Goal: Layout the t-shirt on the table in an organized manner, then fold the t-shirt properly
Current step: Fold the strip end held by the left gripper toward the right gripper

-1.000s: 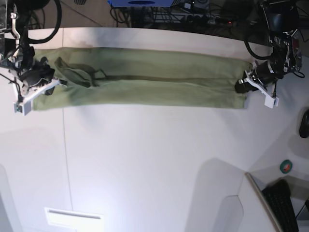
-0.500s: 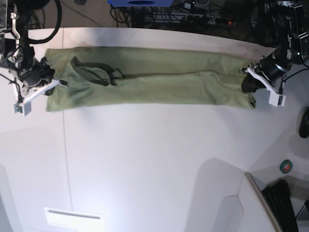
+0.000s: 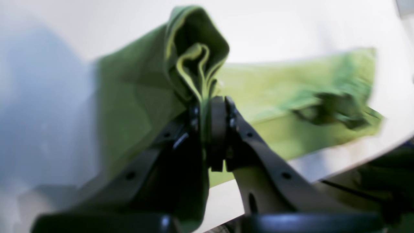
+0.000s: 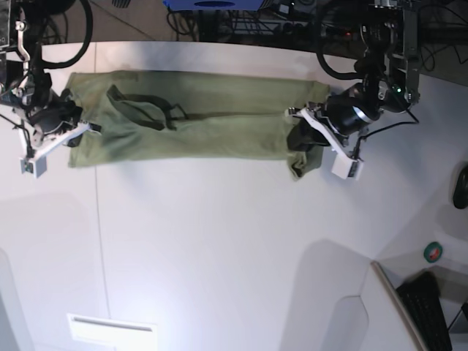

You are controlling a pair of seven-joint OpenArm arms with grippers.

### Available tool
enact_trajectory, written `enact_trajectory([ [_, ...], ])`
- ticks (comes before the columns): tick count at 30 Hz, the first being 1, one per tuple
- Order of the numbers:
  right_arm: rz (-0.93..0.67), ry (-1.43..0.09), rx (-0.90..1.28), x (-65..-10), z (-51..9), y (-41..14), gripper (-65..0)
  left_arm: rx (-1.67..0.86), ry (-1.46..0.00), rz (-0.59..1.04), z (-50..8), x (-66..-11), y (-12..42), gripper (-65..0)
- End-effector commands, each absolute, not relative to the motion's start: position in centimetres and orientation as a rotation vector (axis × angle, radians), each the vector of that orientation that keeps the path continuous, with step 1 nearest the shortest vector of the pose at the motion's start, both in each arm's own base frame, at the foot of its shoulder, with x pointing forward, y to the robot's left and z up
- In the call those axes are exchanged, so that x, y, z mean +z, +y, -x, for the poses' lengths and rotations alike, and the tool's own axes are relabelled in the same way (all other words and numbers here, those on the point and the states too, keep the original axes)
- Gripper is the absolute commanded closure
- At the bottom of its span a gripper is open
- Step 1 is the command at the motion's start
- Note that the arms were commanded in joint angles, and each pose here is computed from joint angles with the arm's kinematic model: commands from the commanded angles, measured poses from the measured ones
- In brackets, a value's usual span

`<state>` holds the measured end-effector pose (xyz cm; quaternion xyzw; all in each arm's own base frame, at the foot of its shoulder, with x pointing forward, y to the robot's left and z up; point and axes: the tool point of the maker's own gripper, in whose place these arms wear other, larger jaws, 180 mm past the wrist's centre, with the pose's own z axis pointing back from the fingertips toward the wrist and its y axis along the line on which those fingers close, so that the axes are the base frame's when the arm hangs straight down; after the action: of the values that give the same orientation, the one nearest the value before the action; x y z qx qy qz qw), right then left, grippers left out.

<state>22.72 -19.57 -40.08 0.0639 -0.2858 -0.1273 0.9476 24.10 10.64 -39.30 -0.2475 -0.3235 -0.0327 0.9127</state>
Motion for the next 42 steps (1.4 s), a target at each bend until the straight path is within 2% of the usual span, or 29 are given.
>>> enact_trajectory([
  [1, -0.126, -0.615, -0.247, -39.3, -23.3, -19.9, 0.0, -0.072, -0.706, 0.543, -25.0, -38.1, 9.5, 0.0],
  [6, -0.126, -0.615, -0.247, -39.3, -23.3, -19.9, 0.0, -0.054, -0.65, 0.603, -24.7, -38.7, 5.3, 0.0],
  [12, -0.126, -0.613, -0.247, -39.3, -23.3, -19.9, 0.0, -0.072, -0.593, 0.644, -24.2, -39.9, 2.7, 0.0],
  [20, -0.126, -0.613, -0.247, -39.3, -23.3, -19.9, 0.0, -0.054, -0.562, 0.664, -24.1, -40.8, 1.7, 0.0],
  [33, -0.128, -0.621, -0.248, -39.2, -23.6, -19.9, 0.0, -0.055, -0.597, 0.683, -25.5, -39.8, 1.0, 0.0],
  [42, -0.128, -0.621, -0.248, -39.2, -23.6, -19.9, 0.0, -0.111, -0.537, 0.714, -24.2, -40.7, -1.5, 0.0],
])
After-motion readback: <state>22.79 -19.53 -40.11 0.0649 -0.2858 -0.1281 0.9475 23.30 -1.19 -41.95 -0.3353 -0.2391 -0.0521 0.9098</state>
